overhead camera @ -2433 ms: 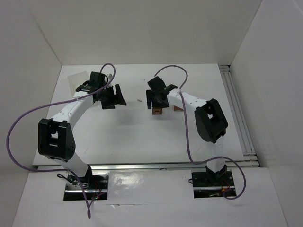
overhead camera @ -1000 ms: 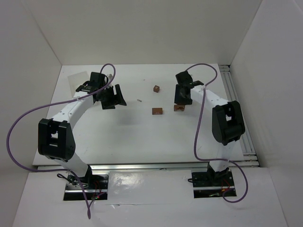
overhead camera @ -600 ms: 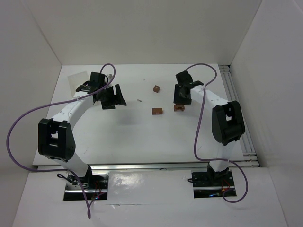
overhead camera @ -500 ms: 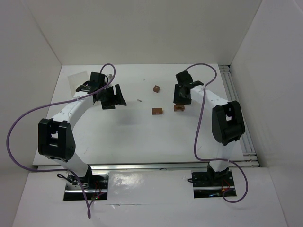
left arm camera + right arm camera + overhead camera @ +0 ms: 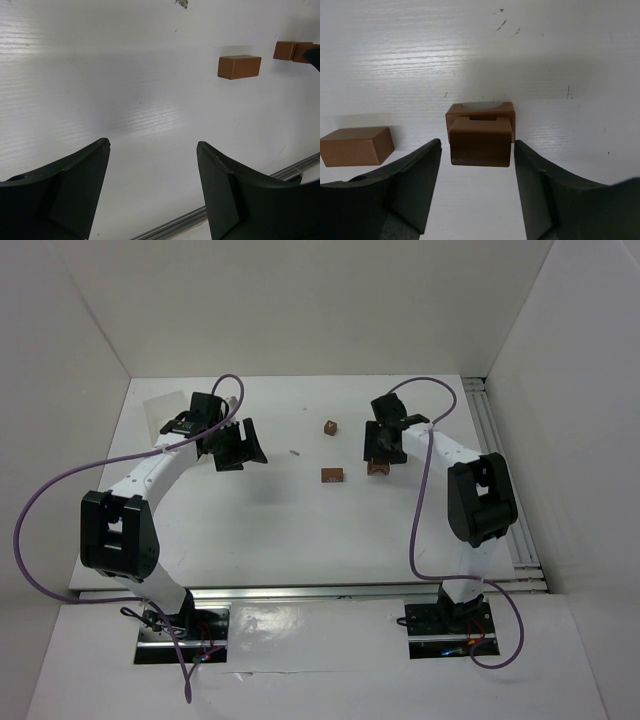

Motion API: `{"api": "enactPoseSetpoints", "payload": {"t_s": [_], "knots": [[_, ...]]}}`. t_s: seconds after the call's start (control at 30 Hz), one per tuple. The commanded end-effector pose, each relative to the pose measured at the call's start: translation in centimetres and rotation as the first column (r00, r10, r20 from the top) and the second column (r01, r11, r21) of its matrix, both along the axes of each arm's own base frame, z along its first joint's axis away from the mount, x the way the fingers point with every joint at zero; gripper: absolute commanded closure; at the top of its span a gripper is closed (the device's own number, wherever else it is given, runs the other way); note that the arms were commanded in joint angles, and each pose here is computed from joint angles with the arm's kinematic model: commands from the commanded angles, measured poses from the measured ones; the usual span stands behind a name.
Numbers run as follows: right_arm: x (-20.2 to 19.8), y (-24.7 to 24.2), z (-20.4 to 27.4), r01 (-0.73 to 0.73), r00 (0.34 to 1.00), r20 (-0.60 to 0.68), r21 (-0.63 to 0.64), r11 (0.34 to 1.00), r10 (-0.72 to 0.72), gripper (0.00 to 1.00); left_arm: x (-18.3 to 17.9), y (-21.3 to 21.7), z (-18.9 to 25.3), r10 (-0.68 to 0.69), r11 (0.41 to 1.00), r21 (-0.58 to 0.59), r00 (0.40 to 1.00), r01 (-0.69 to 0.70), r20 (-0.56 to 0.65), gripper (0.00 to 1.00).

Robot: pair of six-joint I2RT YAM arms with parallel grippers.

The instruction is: Build the wood block tower

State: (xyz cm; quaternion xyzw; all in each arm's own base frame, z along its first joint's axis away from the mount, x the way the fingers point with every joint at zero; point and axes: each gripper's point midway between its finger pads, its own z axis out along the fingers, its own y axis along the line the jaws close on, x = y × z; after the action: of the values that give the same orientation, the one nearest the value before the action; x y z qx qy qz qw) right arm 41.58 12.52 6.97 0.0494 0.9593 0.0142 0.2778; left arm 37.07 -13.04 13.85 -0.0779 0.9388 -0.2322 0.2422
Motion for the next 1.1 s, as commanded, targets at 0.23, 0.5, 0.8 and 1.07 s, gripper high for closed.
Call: {"api": "enactPoseSetpoints", "payload": {"t_s": [0.23,0.5,0.8,1.07], "knots": [[1.3,0.1,0.9,-0.002,0.999,0.045,0.006,1.0,0.001,0.11,0.4,-0.5,1.2,-0.022,1.0,-0.015,0.999,0.023,0.047,0.18],[0.9,-0.5,0.1,-0.006,1.0,0.019,-0.032,0.999,0.006,0.01,0.5,-0.8,1.2,-0.031,0.999,-0.015,0.998,0.032,0.047,0.18],[0.9,-0.3,-2.5,-0.013,0.999,-0.029,-0.038,0.999,0.012,0.01,0.5,-0.9,0.8,-0.031,0.999,-0.014,0.999,0.032,0.037,0.18],[1.6,-0.2,-2.2,-0.008,1.0,-0.01,-0.04,0.999,0.007,0.11,0.5,-0.9,1.0,-0.031,0.999,-0.014,0.999,0.032,0.037,0.18]]}}
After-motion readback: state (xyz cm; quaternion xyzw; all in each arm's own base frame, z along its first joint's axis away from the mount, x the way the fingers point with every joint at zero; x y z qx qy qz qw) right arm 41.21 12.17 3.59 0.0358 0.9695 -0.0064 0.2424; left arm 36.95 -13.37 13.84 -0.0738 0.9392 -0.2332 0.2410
